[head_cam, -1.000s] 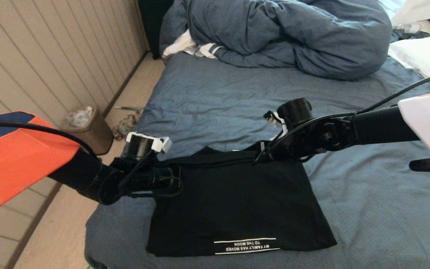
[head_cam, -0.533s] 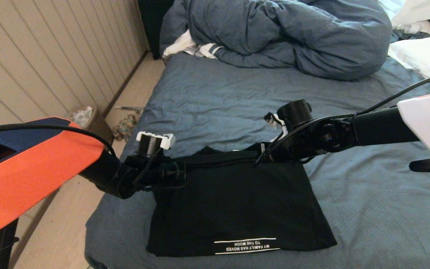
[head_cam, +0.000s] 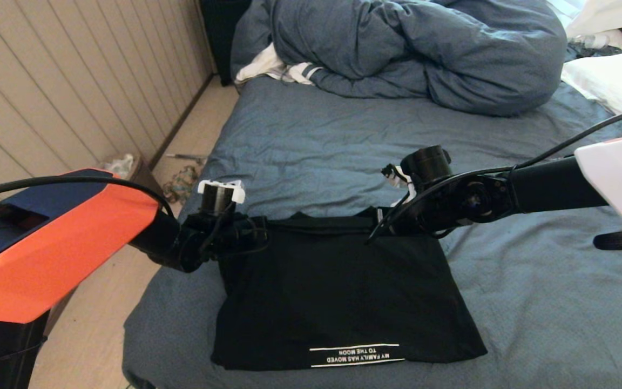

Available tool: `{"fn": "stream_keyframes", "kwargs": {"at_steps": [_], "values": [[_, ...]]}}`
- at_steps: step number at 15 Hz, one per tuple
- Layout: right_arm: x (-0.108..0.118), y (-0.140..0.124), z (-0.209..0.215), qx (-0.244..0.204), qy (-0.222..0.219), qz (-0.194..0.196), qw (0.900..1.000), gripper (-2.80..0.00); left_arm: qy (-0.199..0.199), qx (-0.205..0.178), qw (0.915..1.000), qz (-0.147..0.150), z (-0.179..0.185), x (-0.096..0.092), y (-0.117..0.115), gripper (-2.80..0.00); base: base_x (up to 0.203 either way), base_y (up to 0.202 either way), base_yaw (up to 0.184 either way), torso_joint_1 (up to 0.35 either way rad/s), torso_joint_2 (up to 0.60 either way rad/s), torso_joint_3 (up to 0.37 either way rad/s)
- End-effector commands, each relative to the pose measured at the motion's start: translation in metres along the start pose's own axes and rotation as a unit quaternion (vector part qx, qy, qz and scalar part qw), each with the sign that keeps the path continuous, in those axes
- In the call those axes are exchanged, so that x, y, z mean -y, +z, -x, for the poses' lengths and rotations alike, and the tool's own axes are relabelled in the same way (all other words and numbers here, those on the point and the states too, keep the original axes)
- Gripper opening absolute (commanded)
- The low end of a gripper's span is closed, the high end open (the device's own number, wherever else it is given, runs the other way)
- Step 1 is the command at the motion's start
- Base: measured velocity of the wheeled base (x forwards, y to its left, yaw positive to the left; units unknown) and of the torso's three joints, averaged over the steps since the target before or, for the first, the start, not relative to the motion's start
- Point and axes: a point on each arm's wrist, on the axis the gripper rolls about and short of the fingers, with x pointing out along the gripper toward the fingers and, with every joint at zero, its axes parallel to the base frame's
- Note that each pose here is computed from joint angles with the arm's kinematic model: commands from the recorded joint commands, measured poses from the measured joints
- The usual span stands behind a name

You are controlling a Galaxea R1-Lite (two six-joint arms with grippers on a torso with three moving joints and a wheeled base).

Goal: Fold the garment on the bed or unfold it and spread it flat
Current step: Fold the black T-shirt

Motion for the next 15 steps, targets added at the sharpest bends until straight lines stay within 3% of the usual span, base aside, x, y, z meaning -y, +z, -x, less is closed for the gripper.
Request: {"fn": "stream_keyframes", "kwargs": {"at_steps": [1, 5, 7, 11, 15], "values": [[0.0, -0.002, -0.003, 0.002, 0.001, 0.001, 1.0, -2.8, -0.002, 0.017, 0.9998, 0.006, -0.001, 0.004, 0.01, -2.8, 0.0, 0.0, 0.0, 0.0, 0.0, 0.0], [0.0, -0.005, -0.008, 0.008, 0.004, 0.004, 1.0, -2.8, 0.004, 0.023, 0.9996, 0.015, 0.001, 0.01, 0.027, -2.8, 0.0, 0.0, 0.0, 0.0, 0.0, 0.0], [-0.001, -0.006, -0.01, 0.018, 0.004, 0.005, 1.0, -2.8, 0.017, 0.053, 0.9972, 0.049, 0.003, 0.017, 0.049, -2.8, 0.0, 0.0, 0.0, 0.0, 0.0, 0.0], [-0.002, -0.009, -0.011, 0.017, 0.004, 0.008, 1.0, -2.8, 0.028, 0.06, 0.9939, 0.089, 0.031, 0.025, 0.082, -2.8, 0.0, 0.0, 0.0, 0.0, 0.0, 0.0], [-0.009, -0.013, -0.032, 0.007, 0.002, 0.015, 1.0, -2.8, 0.033, 0.019, 0.9952, 0.091, 0.074, 0.022, 0.066, -2.8, 0.0, 0.0, 0.0, 0.0, 0.0, 0.0]]}}
